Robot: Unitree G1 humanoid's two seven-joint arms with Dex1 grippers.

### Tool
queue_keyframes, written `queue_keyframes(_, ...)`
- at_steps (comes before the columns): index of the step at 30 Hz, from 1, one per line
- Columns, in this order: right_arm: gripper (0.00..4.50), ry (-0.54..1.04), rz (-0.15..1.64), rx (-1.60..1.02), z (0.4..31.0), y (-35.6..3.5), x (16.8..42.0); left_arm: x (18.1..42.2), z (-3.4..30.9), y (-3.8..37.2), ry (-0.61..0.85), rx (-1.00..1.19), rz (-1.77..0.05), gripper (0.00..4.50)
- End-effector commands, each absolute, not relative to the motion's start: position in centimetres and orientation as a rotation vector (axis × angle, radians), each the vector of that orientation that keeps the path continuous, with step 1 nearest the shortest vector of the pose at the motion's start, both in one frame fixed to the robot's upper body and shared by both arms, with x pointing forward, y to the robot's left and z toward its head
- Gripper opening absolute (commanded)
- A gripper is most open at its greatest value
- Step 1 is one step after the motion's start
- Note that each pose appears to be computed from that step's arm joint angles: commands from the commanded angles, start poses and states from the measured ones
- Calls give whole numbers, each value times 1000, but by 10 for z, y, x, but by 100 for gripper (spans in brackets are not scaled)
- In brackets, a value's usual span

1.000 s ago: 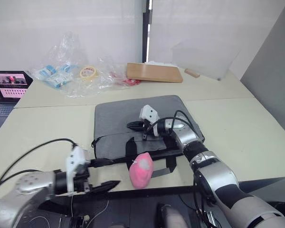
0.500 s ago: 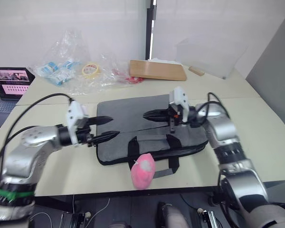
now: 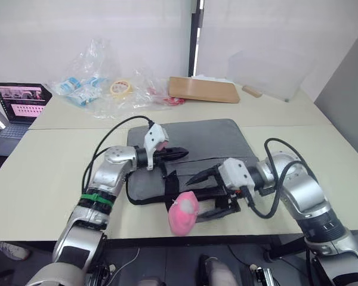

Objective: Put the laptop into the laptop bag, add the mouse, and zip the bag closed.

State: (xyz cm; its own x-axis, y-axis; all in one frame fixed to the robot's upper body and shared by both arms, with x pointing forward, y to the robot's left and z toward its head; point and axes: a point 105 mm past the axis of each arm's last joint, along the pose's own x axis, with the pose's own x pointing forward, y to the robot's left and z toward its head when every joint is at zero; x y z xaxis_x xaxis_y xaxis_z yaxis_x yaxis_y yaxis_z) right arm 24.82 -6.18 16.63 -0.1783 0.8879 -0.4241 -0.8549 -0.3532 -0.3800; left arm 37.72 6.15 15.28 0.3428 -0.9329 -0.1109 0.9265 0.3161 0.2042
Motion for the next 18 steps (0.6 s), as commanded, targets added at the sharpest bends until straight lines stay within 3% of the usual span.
queue_keyframes(1,446,-169,1858,-833,165,-51,243,386,146,61,-16,300,-1206,0)
queue_keyframes(6,446,-223,1943,-988,152,-42,241,389,113,64,95,358,-1195,0)
queue_keyframes(8,446,-175,1969,-1114,134,-43,246,388,105,63,125,380,-1191,0)
queue_keyframes(14,446,-225,1961,-1209,120,-37,255,384,101,67,134,364,-1192,0)
queue_keyframes(18,330,-226,1962,-1221,117,-42,257,384,100,71,135,363,-1184,0)
